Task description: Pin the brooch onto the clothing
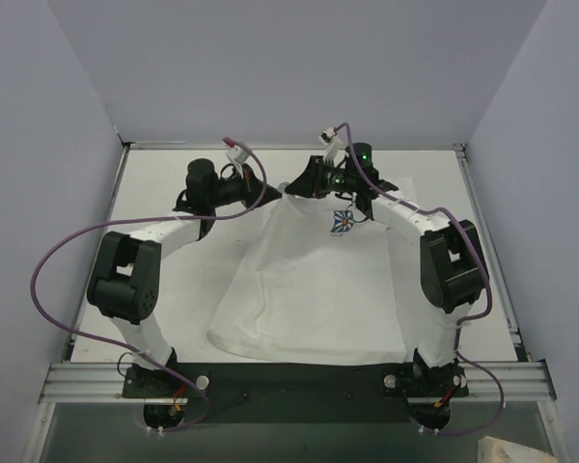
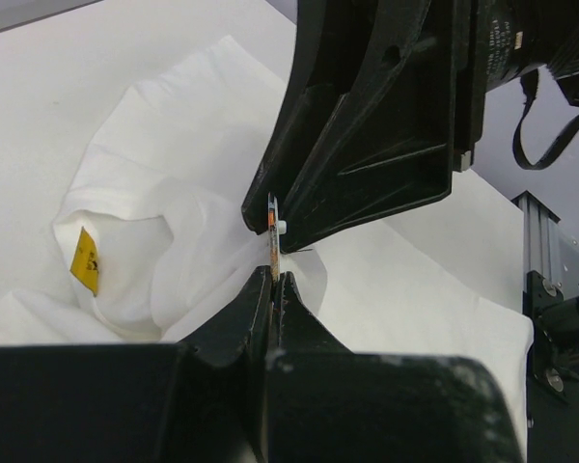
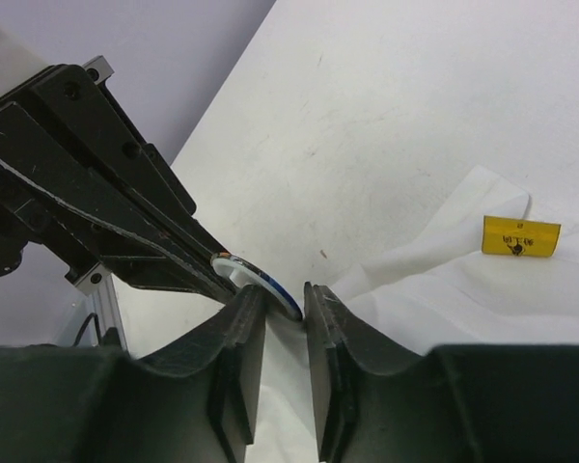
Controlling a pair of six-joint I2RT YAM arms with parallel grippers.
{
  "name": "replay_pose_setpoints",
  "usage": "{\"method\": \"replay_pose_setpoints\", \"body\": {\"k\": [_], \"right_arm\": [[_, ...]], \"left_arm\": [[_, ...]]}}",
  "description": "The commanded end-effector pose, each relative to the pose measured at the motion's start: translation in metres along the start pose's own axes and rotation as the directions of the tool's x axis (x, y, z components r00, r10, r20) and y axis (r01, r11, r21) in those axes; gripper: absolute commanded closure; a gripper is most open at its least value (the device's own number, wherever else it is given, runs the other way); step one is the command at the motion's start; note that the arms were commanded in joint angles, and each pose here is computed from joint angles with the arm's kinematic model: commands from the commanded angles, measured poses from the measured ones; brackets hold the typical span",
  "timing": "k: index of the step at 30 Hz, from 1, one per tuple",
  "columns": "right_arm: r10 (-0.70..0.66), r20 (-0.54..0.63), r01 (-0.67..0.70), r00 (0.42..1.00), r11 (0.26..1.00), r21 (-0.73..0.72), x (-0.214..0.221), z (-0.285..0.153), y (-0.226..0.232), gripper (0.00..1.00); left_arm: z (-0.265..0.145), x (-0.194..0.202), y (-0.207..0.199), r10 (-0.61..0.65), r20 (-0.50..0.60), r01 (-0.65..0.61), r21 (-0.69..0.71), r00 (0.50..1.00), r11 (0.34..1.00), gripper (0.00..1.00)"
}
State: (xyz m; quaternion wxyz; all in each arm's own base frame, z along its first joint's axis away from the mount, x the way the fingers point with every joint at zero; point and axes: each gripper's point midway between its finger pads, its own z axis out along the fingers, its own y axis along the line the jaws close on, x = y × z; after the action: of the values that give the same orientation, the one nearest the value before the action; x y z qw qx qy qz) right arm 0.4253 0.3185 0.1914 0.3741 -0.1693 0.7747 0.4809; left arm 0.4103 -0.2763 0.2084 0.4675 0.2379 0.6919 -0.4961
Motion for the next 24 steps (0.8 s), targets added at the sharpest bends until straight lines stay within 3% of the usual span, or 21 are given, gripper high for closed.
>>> {"method": "replay_pose_setpoints", "body": {"k": [1, 2, 4, 6, 8, 11, 19, 24], "right_arm": [[0.008, 0.073, -0.010, 0.997, 1.000, 0.025, -0.008, -0.019, -0.019, 0.72], [0.004, 0.101, -0.006, 0.995, 1.000, 0.011, -0.015, -0.027, -0.017, 0.63], [0.002, 0.143, 0.002, 0.990, 1.000, -0.026, -0.023, -0.046, -0.022, 0.55], [-0.043, 0.183, 0.059, 0.982, 0.995, -0.084, -0.033, -0.059, -0.010, 0.38], [-0.086, 0.176, 0.111, 0.981, 0.984, -0.137, -0.033, -0.069, 0.002, 0.27], [-0.146, 0.145, 0.174, 0.979, 0.965, -0.198, -0.027, -0.070, 0.019, 0.20], [-0.186, 0.107, 0.212, 0.977, 0.920, -0.329, -0.025, -0.074, 0.050, 0.19], [-0.182, 0.103, 0.207, 0.978, 0.906, -0.368, -0.023, -0.080, 0.065, 0.24]], "left_arm": [[0.007, -0.032, -0.076, 0.173, 0.064, -0.184, 0.249, 0.983, 0.951, 1.00], [0.005, -0.033, -0.076, 0.177, 0.064, -0.187, 0.249, 0.982, 0.950, 1.00], [0.003, -0.033, -0.076, 0.186, 0.062, -0.196, 0.251, 0.981, 0.948, 1.00], [0.001, -0.031, -0.077, 0.189, 0.055, -0.197, 0.258, 0.980, 0.946, 1.00], [-0.001, -0.030, -0.080, 0.201, 0.052, -0.207, 0.275, 0.978, 0.939, 1.00], [-0.004, -0.029, -0.088, 0.215, 0.044, -0.218, 0.322, 0.976, 0.921, 1.00], [-0.013, -0.030, -0.107, 0.226, 0.034, -0.220, 0.403, 0.974, 0.888, 1.00], [-0.017, -0.036, -0.114, 0.209, 0.051, -0.210, 0.438, 0.977, 0.874, 1.00]]}}
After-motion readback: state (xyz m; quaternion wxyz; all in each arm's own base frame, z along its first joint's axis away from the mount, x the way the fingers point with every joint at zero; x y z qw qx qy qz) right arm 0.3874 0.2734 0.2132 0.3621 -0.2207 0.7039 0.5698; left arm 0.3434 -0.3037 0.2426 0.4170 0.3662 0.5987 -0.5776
